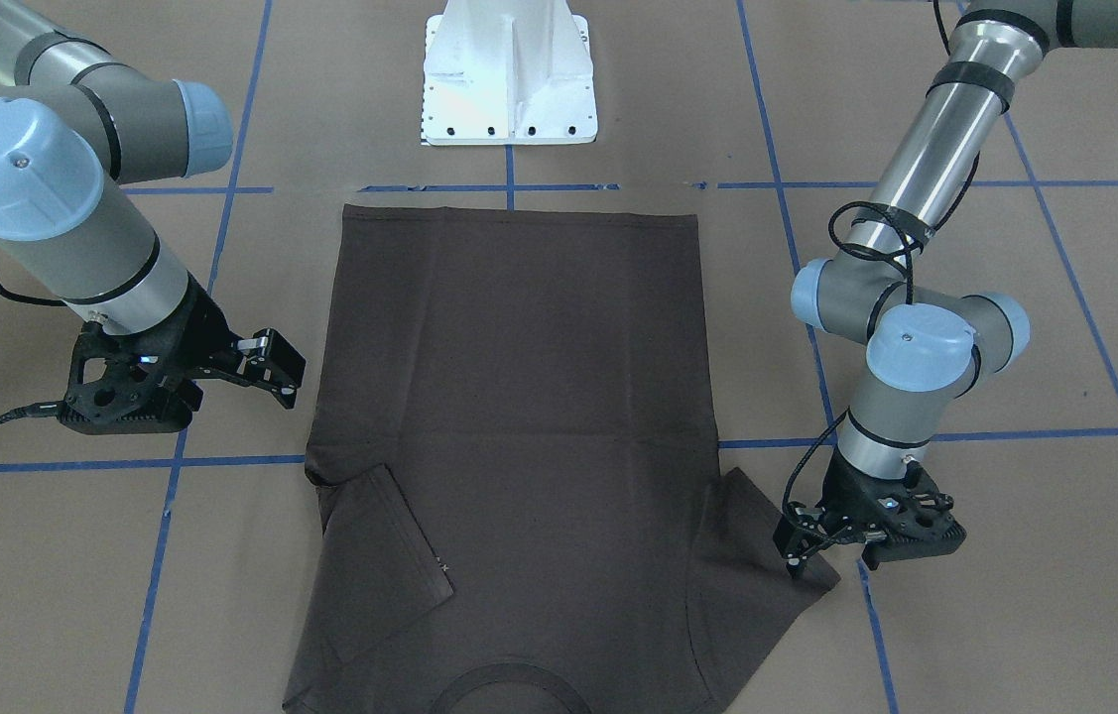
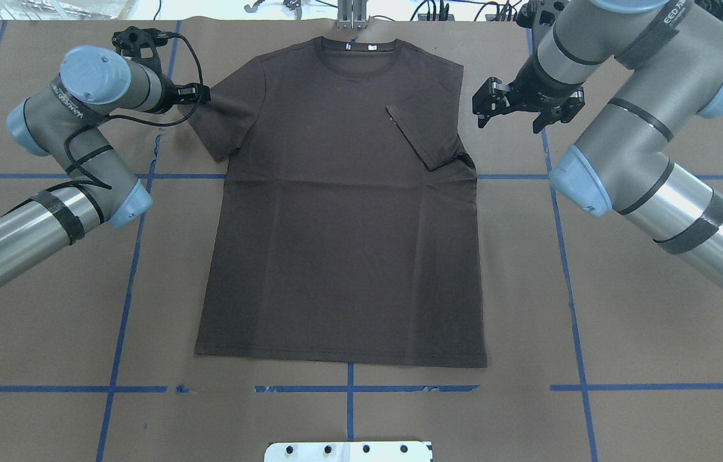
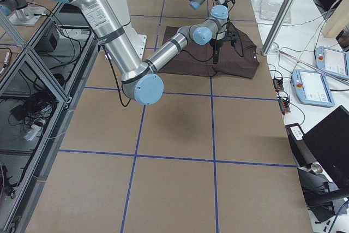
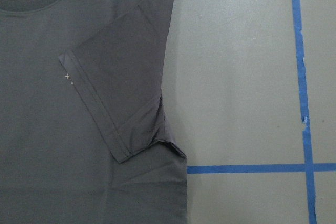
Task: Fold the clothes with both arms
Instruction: 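Release the sleeve and lift the right gripper while the left arm approaches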
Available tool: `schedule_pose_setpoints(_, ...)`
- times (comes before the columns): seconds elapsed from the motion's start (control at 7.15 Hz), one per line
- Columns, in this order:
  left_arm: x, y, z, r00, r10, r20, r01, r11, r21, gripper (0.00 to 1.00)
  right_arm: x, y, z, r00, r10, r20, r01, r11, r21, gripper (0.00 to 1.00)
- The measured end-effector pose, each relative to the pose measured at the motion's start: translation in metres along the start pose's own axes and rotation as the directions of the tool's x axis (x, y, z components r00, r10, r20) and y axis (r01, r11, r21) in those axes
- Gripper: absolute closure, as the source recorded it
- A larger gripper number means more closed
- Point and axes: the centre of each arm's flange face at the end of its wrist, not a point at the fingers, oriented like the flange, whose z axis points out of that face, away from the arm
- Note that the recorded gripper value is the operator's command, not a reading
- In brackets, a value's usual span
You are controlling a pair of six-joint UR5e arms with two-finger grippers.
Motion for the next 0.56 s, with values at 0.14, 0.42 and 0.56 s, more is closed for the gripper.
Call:
schedule_pose_setpoints(0.14,-0.0023,0.0016,0.0030,1.000,0.001,0.002,-0.001,1.000,0.001,0.02,-0.0006,0.0003,0.0005,1.000,0.000,0.000,0.000,1.000,0.000,0.00)
schedule_pose_setpoints(0.42,-0.0030,0.0030,0.0076,1.000,0.001,0.004,-0.001,1.000,0.000,0.03,-0.0014,0.0009,0.0017,1.000,-0.001,-0.001,0.001,1.000,-0.001,0.00)
schedule_pose_setpoints(0.56,-0.0001,0.0031,0.0100,1.000,0.002,0.006,-0.002,1.000,-0.002,0.04,-0.0012,0.0007,0.0020,1.000,-0.001,-0.002,0.001,1.000,-0.001,0.00)
